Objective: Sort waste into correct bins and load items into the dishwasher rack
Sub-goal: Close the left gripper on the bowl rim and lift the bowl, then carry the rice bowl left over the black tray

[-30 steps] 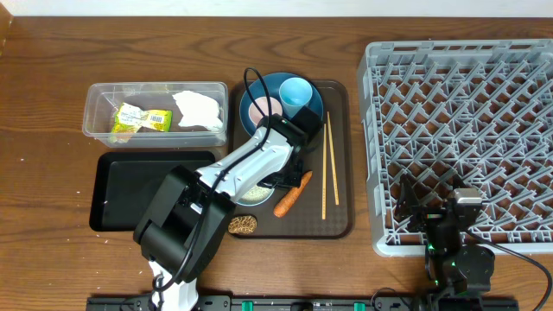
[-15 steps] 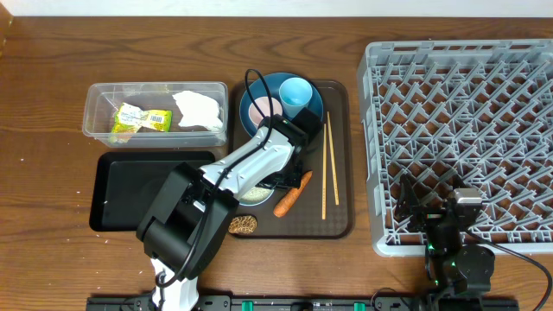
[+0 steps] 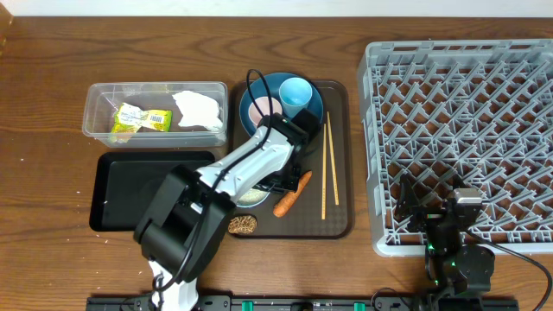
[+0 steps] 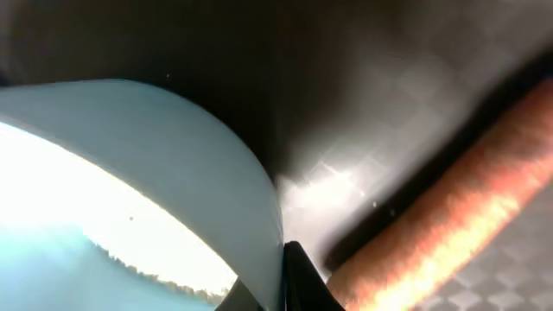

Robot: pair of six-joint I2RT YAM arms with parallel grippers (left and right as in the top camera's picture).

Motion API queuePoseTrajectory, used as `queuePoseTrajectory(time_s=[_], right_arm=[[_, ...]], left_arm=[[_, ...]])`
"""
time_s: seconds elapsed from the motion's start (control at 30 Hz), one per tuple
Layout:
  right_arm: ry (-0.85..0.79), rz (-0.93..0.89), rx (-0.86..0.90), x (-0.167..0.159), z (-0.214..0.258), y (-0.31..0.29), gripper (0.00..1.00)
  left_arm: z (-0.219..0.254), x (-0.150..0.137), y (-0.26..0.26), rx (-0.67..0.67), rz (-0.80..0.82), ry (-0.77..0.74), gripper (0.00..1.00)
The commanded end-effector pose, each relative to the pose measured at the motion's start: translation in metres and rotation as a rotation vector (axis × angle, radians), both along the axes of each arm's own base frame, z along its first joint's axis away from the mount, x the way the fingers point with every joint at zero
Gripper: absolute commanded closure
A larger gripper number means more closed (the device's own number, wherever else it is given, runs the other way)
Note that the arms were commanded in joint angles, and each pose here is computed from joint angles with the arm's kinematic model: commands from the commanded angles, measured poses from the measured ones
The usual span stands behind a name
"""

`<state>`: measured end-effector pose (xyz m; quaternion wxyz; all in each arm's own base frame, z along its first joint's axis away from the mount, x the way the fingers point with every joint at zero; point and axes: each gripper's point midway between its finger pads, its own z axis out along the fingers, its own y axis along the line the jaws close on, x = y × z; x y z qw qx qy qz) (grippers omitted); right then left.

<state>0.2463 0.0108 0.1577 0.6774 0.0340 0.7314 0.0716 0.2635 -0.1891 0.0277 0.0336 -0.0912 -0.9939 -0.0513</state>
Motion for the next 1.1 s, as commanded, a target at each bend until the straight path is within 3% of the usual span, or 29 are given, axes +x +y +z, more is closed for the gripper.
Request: queuePoseTrajectory(time_s=[0.0,0.2,0.37,0.63,0.9,1.07], right_arm=[[0.000,-0.002,-0.007,0.000,-0.001,-0.001,0.01],[0.000,-0.002,-0.007,0.000,-0.001,-0.001,0.01],[0.000,-0.002,-0.007,0.000,-0.001,-0.001,0.01],[-0.001,-0.002,-0.007,0.000,0.000,-0.001,0.01],[0.000,-0.002,-0.007,0.000,-0.001,-0.001,0.01],[-0.001,-0.002,-0.007,0.000,0.000,-0.001,0.01]], left_arm=[[0.027,0.010,-0.003,-0.037,-0.059,-0.060,0.94],[0.036,-0.007,-0.007,-0.123,-0.107,0.025,0.94],[0.046,-0.001,0.002,-0.183,-0.067,0.035,0.94],[0.085,0.018,0.027,-0.347,0.035,-0.030,0.94],[0.127,0.042,0.084,-0.390,0.189,-0.197,0.94],[0.140,0.052,0.116,-0.500,0.290,-0.230,0.94]])
